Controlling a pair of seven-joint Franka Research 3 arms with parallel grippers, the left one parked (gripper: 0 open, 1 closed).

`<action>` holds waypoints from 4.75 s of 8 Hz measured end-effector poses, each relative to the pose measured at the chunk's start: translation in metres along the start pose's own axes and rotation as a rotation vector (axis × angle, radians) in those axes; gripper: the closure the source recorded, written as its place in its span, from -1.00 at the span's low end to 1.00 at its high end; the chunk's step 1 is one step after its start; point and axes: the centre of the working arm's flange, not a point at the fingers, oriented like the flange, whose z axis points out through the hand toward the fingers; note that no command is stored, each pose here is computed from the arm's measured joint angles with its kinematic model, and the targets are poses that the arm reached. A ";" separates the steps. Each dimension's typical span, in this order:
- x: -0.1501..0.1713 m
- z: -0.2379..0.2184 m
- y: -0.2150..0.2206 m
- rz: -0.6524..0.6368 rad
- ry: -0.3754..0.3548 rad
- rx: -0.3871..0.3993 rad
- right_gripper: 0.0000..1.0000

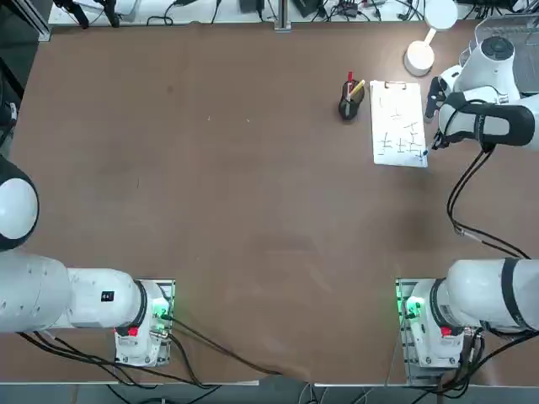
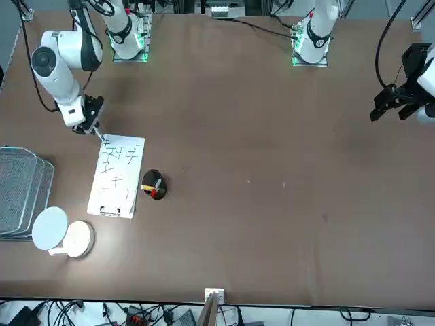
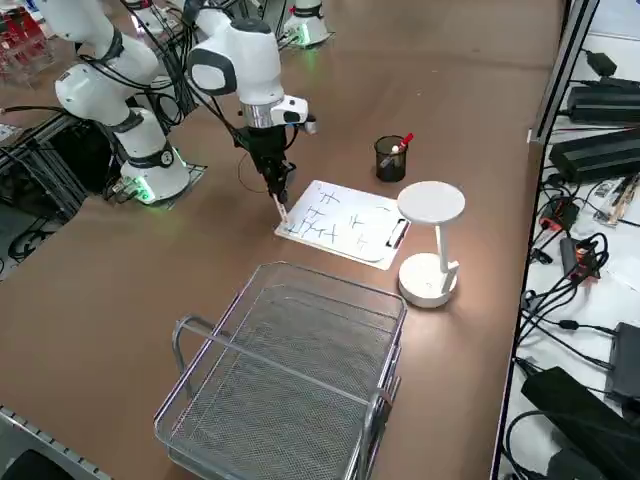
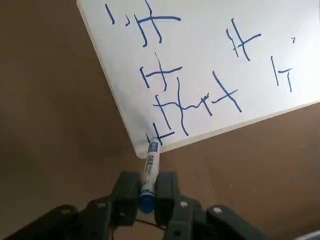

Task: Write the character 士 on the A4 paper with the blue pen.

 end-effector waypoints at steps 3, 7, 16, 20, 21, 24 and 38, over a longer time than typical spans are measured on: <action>-0.001 0.000 -0.002 0.005 -0.001 0.001 0.60; -0.001 0.000 -0.003 0.016 -0.002 0.001 0.60; 0.006 -0.045 0.028 0.011 0.006 -0.063 0.60; 0.004 -0.088 0.058 0.135 0.031 -0.098 0.60; 0.004 -0.102 0.066 0.203 0.032 -0.099 0.60; 0.019 -0.144 0.092 0.430 0.061 -0.090 0.60; 0.235 -0.169 0.101 1.151 0.282 0.130 0.60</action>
